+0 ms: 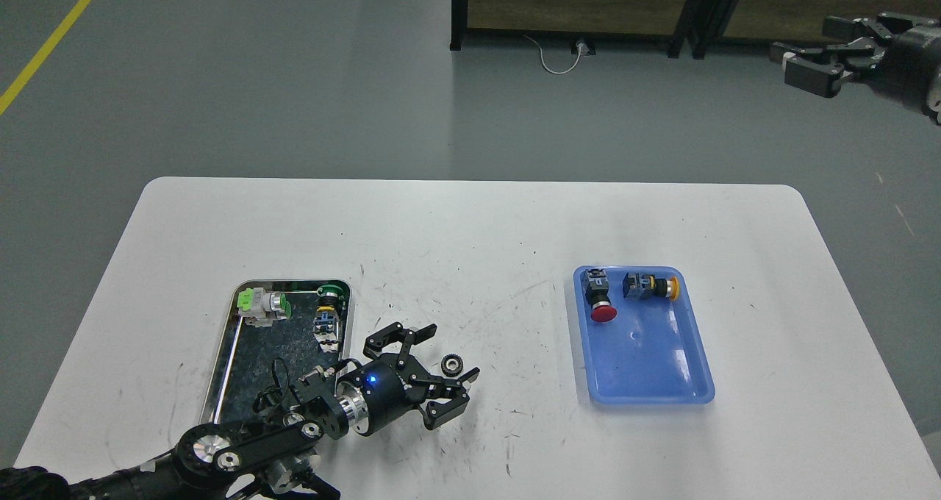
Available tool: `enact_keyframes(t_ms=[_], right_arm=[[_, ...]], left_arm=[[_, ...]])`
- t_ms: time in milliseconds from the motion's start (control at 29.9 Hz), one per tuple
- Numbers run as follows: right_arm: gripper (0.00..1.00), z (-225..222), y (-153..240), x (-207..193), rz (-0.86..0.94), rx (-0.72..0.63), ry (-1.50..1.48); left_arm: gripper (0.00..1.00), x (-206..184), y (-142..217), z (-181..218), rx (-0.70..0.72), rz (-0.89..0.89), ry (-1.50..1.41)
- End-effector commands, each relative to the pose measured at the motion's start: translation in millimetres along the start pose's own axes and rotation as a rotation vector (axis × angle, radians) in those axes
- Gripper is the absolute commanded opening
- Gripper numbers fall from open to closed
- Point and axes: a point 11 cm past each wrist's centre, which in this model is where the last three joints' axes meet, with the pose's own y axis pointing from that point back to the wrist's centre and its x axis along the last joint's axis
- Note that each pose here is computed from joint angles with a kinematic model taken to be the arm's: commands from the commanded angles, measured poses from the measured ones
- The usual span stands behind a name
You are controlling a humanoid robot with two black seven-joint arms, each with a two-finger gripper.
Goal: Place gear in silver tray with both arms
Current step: 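Reach the left gripper to the gear on the table and grasp it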
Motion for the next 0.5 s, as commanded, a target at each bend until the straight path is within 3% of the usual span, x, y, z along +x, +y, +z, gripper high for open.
enact_keyframes(t_ms=[0, 468], right_arm=[[0.83, 1, 1, 0, 0.001, -0.002, 0.000], [0.84, 3, 1, 0, -0.001, -0.005, -0.004]], left_arm=[[0.89, 7, -4, -8, 0.027, 0.034, -0.017], [0.84, -4, -6, -21, 0.048, 0.012, -0.068]])
